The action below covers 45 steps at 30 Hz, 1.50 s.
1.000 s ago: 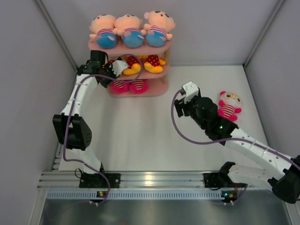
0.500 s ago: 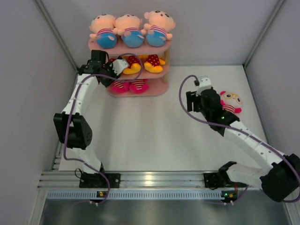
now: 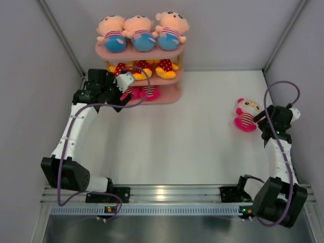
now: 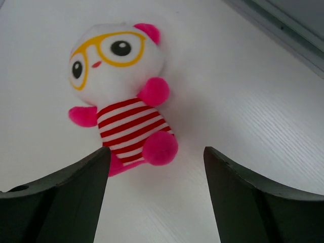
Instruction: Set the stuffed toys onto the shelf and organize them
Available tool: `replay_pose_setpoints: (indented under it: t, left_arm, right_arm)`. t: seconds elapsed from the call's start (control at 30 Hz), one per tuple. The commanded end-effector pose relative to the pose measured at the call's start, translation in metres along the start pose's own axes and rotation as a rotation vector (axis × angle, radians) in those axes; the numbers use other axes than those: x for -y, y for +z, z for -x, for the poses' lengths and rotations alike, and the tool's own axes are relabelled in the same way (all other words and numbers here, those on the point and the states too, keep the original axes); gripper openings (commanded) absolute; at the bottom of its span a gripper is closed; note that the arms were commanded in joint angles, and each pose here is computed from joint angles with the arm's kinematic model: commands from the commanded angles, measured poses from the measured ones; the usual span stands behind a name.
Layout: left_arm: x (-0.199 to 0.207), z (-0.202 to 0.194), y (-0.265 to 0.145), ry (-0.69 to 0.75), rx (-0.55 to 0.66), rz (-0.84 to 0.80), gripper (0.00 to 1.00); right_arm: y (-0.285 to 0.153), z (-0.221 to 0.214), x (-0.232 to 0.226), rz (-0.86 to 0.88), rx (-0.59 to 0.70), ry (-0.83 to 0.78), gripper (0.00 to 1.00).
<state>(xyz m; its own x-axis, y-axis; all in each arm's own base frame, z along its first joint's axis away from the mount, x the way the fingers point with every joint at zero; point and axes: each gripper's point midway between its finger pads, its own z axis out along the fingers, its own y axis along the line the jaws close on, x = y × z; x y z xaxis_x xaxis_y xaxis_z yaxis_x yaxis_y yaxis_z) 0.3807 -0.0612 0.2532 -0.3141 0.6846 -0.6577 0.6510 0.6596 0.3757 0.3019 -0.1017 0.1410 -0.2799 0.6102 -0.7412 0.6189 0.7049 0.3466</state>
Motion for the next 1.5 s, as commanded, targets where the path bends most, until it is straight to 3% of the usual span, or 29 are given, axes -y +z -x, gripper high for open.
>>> replay_pose_setpoints:
  t: [0.0,0.1,0.3,0.5,0.6,0.63,0.7,0.8,0.93,1.23,1.47]
  left_arm:
    - [0.008,0.001,-0.001,-0.094,0.027,0.001,0.94]
    - [0.021,-0.012,0.003,-0.14,0.001,-0.022,0.96]
    - [0.022,-0.041,0.01,-0.14,-0.1,0.011,0.97]
    - [0.013,-0.048,0.01,-0.137,-0.152,0.053,0.97]
    - [0.014,-0.047,0.011,-0.149,-0.153,0.045,0.97]
    - [0.015,-0.049,0.012,-0.151,-0.162,0.04,0.97]
    - [0.015,-0.057,0.013,-0.153,-0.192,0.05,0.97]
    - [0.019,-0.072,0.015,-0.166,-0.241,0.063,0.97]
    - [0.031,-0.089,0.02,-0.187,-0.284,0.039,0.96]
    - [0.023,-0.099,0.012,-0.189,-0.332,0.106,0.96]
    - [0.028,-0.111,0.008,-0.176,-0.36,0.113,0.96]
  right_arm:
    - [0.005,0.006,0.005,0.014,0.016,0.177,0.74]
    - [0.018,-0.003,-0.007,0.075,-0.03,0.194,0.72]
    - [0.049,-0.042,0.005,0.032,-0.155,0.192,0.68]
    - [0.06,-0.055,0.006,0.044,-0.162,0.199,0.62]
    - [0.061,-0.056,-0.001,0.084,-0.189,0.181,0.31]
    - [0.06,-0.057,-0.005,0.102,-0.198,0.175,0.12]
    - [0.054,-0.047,-0.019,0.17,-0.169,0.16,0.0]
    - [0.033,-0.028,-0.042,0.24,-0.097,0.093,0.0]
    - [-0.018,-0.051,-0.11,0.36,-0.131,-0.104,0.0]
    - [-0.099,-0.113,-0.241,0.688,-0.196,-0.099,0.0]
    - [-0.117,-0.137,-0.322,0.844,-0.171,-0.157,0.0]
